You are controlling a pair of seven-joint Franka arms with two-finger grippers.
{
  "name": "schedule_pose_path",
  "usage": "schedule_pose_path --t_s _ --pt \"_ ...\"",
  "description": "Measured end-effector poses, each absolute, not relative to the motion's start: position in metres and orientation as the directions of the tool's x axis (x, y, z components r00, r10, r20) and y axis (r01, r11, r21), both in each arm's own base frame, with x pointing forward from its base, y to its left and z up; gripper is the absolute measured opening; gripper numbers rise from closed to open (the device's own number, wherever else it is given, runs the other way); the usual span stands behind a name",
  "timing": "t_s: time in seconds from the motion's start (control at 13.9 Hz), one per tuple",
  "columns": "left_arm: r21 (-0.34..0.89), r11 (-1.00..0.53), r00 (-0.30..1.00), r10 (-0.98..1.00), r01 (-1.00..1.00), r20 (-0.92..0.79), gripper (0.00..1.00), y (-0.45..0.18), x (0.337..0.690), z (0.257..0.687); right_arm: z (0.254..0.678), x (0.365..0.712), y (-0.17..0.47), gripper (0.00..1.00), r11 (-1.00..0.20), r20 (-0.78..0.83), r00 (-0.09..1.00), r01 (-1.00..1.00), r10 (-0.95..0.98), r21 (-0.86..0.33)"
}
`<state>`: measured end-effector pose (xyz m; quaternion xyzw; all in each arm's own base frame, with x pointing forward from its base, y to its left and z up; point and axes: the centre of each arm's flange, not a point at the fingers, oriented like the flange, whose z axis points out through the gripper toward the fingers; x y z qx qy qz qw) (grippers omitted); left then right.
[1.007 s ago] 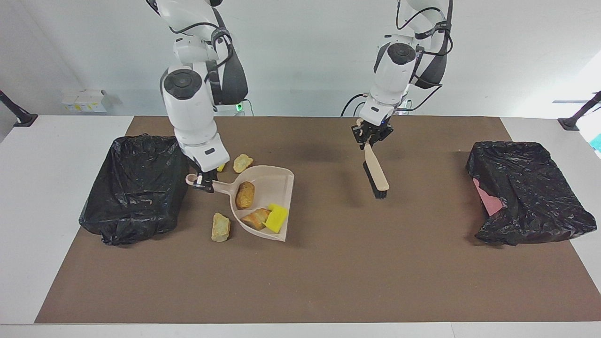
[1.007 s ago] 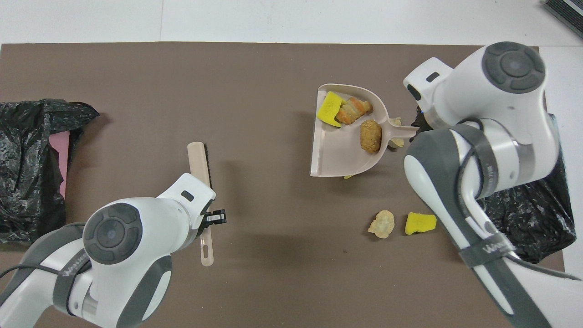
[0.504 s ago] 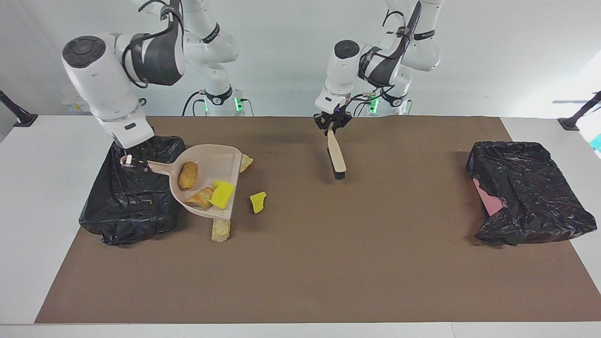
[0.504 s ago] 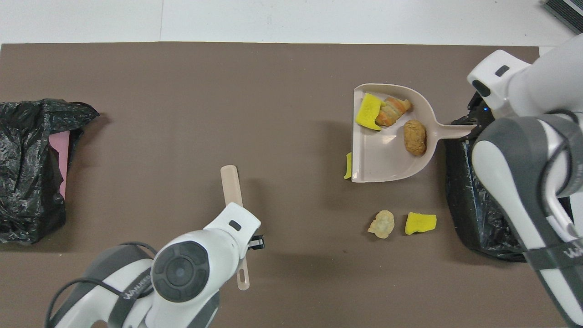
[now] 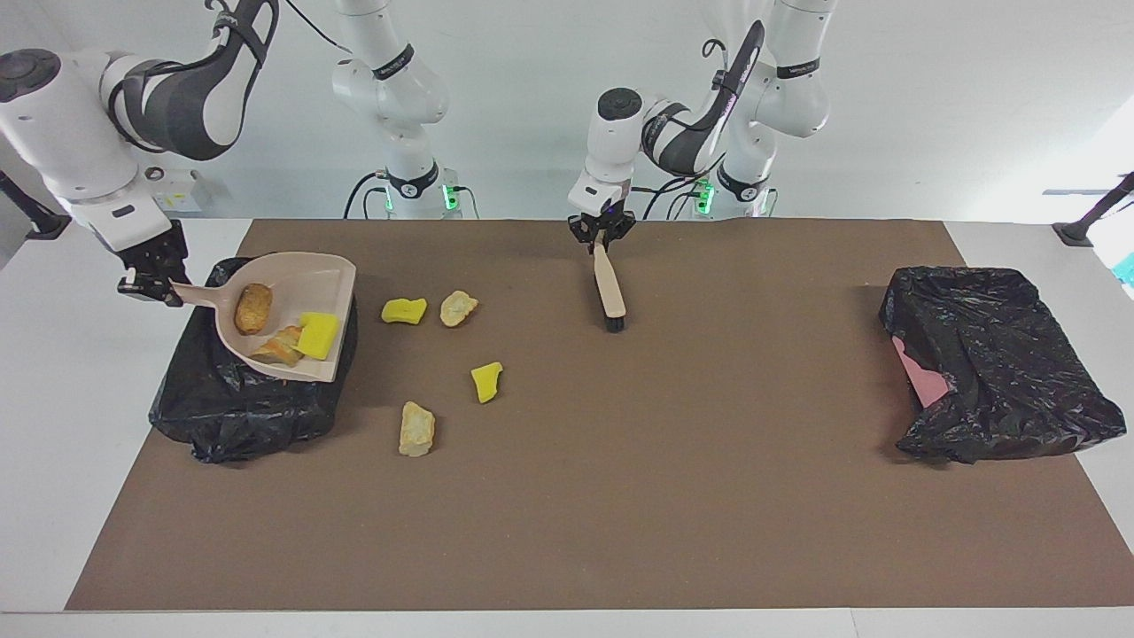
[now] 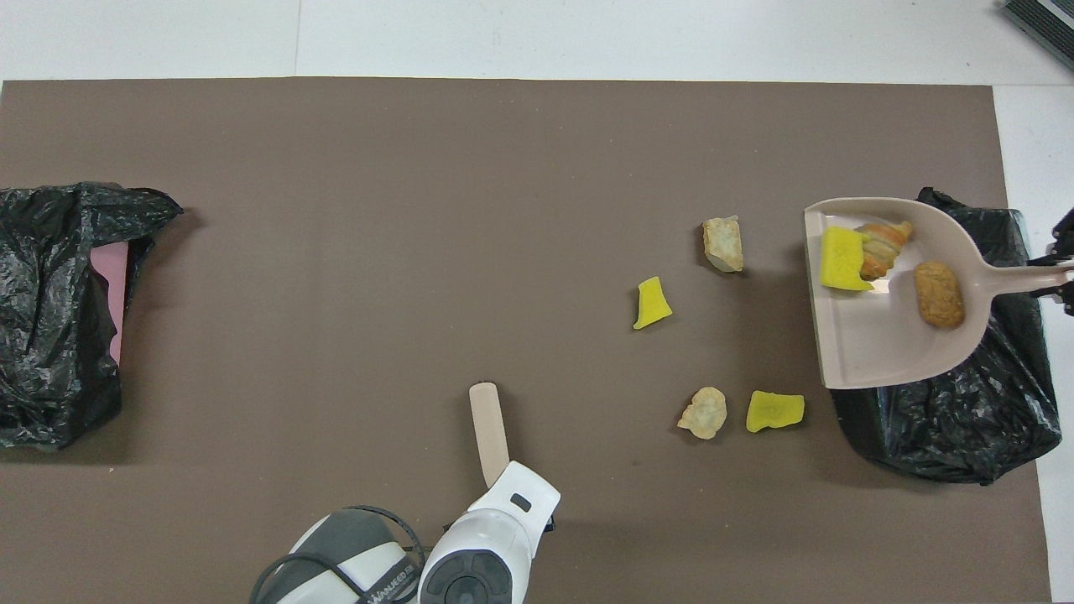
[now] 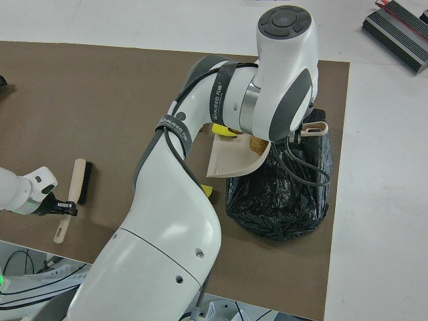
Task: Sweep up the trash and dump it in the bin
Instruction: 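Carry the loaded dustpan with the right gripper over the nearer trash bag, then tip the dustpan into the bag while the left gripper sets down the brush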
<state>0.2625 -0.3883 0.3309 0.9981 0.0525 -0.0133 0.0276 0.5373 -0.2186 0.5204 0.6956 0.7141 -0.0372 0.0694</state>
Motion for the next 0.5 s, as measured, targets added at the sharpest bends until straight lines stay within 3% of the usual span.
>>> schedule_pose_path --t_s 0.07,0.22,0.36,0.5 --pt "0.056 -0.992 0.993 0.112 0.113 -0.029 0.36 -0.387 0.266 0.331 0.518 0.528 -0.23 0.32 0.044 -0.182 -0.033 0.997 0.983 0.056" --pt "0.068 -0.988 0.99 0.138 0.139 -0.021 0.58 -0.377 0.285 0.336 0.515 0.51 -0.246 0.32 0.073 -0.234 -0.052 0.994 0.971 0.082" --pt "0.087 -0.987 0.991 0.135 0.135 -0.004 0.84 -0.358 0.323 0.35 0.511 0.491 -0.259 0.32 0.088 -0.279 -0.056 0.991 0.959 0.102" --pt "0.104 -0.985 0.99 0.137 0.135 0.016 1.0 -0.335 0.361 0.366 0.507 0.479 -0.261 0.32 0.107 -0.32 -0.066 0.988 0.945 0.113"
